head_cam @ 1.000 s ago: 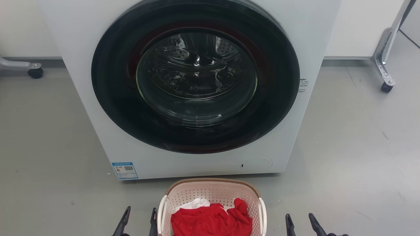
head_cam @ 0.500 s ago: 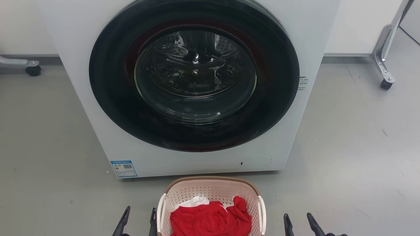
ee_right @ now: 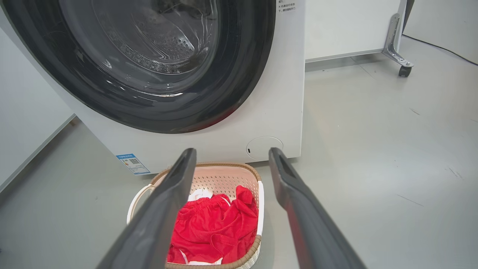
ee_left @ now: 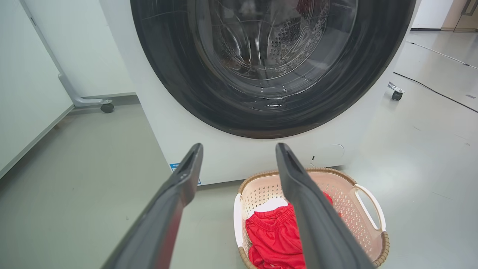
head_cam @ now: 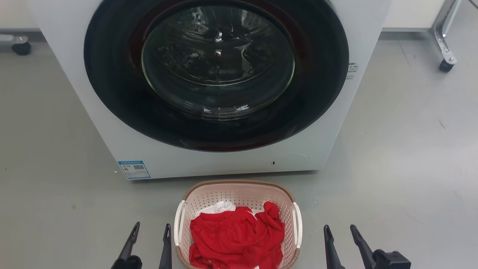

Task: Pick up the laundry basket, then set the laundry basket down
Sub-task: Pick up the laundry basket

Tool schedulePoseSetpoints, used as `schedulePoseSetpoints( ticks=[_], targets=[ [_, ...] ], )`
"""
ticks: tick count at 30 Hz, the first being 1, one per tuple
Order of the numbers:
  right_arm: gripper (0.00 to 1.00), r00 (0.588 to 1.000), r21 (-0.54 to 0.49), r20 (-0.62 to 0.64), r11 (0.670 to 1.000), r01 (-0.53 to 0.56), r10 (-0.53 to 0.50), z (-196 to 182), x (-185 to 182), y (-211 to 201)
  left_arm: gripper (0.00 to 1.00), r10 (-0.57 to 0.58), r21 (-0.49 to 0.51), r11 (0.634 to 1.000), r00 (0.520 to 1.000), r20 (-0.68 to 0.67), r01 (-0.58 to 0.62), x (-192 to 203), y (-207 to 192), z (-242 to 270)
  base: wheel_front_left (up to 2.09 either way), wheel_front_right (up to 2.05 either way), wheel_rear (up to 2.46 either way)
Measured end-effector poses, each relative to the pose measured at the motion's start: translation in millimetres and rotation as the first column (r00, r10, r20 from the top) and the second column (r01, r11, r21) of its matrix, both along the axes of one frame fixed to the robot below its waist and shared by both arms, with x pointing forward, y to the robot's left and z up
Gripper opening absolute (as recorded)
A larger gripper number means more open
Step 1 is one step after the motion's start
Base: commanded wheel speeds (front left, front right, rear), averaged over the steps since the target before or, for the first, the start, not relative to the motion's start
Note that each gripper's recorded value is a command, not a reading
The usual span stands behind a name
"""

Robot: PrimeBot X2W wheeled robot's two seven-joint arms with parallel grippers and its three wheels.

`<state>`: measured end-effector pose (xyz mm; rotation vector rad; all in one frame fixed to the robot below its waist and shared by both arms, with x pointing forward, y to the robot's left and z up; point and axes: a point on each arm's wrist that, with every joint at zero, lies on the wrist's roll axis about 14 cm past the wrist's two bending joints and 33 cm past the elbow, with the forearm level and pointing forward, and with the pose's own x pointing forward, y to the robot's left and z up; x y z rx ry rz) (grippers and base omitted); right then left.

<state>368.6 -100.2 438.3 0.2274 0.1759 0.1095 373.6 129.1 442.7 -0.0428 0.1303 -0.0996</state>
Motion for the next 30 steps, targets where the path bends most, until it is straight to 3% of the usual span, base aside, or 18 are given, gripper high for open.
schedulePoseSetpoints(
  ticks=[6, 16, 30],
  targets=[
    [1.0, 1.0, -0.007, 0.003, 1.0, 0.004, -0.004, -2.4, 29.5, -2.3, 1.0, -0.029, 0.012, 1.0, 1.0, 0.012, 0.029, 29.3, -5.5, -1.2, 0.0, 0.0, 0.0],
    [1.0, 0.997, -0.034, -0.076, 0.999, 0.017, -0.019, -37.6, 69.8, -10.6, 1.0, -0.065, 0.026, 0.997, 0.997, -0.038, 0.066, 78.2, -13.3, -29.0, 0.0, 0.0, 0.0],
    [1.0, 0.981, -0.086, -0.192, 0.996, 0.01, -0.026, -100.5, 125.4, -20.9, 1.0, -0.08, 0.034, 0.995, 0.968, -0.237, 0.091, 118.3, -17.8, -110.6, 0.0, 0.0, 0.0]
  ],
)
